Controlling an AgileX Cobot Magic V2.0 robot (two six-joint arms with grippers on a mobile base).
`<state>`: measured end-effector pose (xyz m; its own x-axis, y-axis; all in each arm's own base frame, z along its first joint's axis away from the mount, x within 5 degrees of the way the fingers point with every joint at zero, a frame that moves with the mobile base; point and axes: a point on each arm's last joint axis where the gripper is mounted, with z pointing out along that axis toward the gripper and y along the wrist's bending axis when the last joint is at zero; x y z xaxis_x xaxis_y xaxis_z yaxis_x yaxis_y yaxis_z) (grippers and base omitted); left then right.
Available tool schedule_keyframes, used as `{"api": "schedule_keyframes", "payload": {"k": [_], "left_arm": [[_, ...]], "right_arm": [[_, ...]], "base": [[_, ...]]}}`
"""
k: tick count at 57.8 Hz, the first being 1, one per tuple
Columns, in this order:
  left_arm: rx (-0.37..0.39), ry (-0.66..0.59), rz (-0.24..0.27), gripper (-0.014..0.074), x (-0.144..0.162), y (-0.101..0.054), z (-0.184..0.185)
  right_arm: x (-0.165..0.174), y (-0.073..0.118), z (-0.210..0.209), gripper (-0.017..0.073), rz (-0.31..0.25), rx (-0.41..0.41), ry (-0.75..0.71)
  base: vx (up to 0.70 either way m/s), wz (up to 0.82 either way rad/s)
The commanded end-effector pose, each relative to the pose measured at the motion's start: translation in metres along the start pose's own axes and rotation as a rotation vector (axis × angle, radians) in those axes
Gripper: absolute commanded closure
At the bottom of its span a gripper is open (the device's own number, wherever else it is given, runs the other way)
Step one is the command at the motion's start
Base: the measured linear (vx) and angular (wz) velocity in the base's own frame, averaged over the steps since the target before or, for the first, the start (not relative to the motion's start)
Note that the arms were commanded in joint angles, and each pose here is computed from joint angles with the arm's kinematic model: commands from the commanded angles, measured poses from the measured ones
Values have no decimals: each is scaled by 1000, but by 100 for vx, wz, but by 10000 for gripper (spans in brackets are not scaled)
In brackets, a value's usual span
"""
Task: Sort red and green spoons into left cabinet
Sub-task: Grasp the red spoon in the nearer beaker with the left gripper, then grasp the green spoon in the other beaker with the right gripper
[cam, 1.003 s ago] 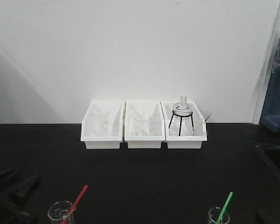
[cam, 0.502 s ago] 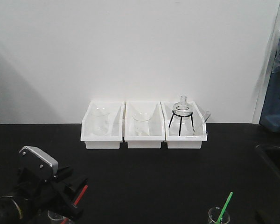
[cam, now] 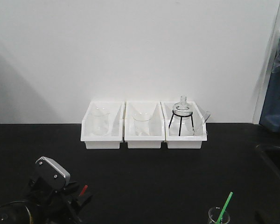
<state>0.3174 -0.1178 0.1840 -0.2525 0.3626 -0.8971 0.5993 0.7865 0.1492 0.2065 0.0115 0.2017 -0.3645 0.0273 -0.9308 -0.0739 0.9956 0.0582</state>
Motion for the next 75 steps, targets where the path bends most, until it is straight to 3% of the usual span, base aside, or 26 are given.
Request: {"api": "schedule_keyframes", "payload": {"k": [1,14,44,57,66,72,75], "left_arm": [[1,-117,-4,185,-24,3,3],[-16,-118,-4,185,-31,10,14],[-9,-71,-16,206,-18,9,23],[-9,-71,-17,364,-18,9,23],[-9,-72,-19,521,-18,9,23],[-9,-72,-19,603,-18,9,23],[-9,-72,-19,603,-18,9,23]], "right_arm": [[-21,1,0,138,-6,-15,-131],[-19,1,0,138,-6,-12,-110],[-13,0,6,138,-3,-12,-79],[-12,0,17,138,14,-20,-92],[-20,-1,36,138,124,-26,-75],[-25,0,52,138,110,-40,-68],[-25,1,61,138,113,-54,-52]], "base": [[0,0],[0,0],[0,0],[0,0],[0,0],[0,0],[0,0]]}}
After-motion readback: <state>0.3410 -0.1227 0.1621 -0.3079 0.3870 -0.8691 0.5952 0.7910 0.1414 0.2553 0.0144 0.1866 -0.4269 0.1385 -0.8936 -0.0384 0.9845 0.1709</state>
